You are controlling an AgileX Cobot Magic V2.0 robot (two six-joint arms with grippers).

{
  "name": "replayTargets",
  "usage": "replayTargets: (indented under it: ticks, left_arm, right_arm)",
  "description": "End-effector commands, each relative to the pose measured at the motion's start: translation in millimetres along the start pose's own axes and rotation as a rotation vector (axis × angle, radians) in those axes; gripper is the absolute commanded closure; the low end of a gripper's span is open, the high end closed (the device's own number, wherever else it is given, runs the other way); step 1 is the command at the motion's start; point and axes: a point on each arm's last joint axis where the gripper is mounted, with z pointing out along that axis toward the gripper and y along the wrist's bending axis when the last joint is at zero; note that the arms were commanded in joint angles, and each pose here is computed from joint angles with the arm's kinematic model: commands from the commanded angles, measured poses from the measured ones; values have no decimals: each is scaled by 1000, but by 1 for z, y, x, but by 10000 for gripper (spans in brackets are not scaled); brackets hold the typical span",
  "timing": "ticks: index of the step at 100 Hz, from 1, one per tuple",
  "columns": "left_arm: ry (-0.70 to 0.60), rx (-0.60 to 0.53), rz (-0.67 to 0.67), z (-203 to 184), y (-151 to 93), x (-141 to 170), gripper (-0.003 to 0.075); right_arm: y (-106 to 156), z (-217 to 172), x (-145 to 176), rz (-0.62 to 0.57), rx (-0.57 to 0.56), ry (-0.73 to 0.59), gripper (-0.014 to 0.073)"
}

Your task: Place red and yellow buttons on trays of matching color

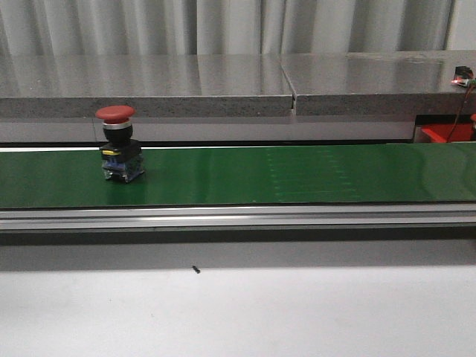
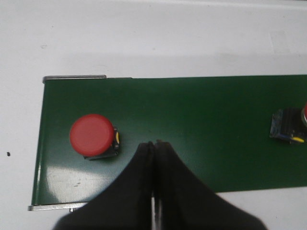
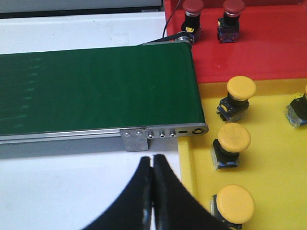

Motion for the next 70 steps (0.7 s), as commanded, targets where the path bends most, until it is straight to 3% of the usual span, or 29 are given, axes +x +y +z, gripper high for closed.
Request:
replayTargets:
  ticks: [1,33,57,70]
  left_arm:
    - [-93,8,28,-19,-10,1,741]
    - [-177,40,33,-48,-23,40,741]
    - [-323,56,36,-85,-31,68,741]
    - [-324,65,48,-96,-34,86,741]
  right_arm:
    - [0,-5,-12,-3,2,-88,662]
    - [0,-5,-12,-3,2,-88,662]
    - [1,-5,-16,-1,0,-124,662]
    - [3,-5,-17,45,-34,-142,662]
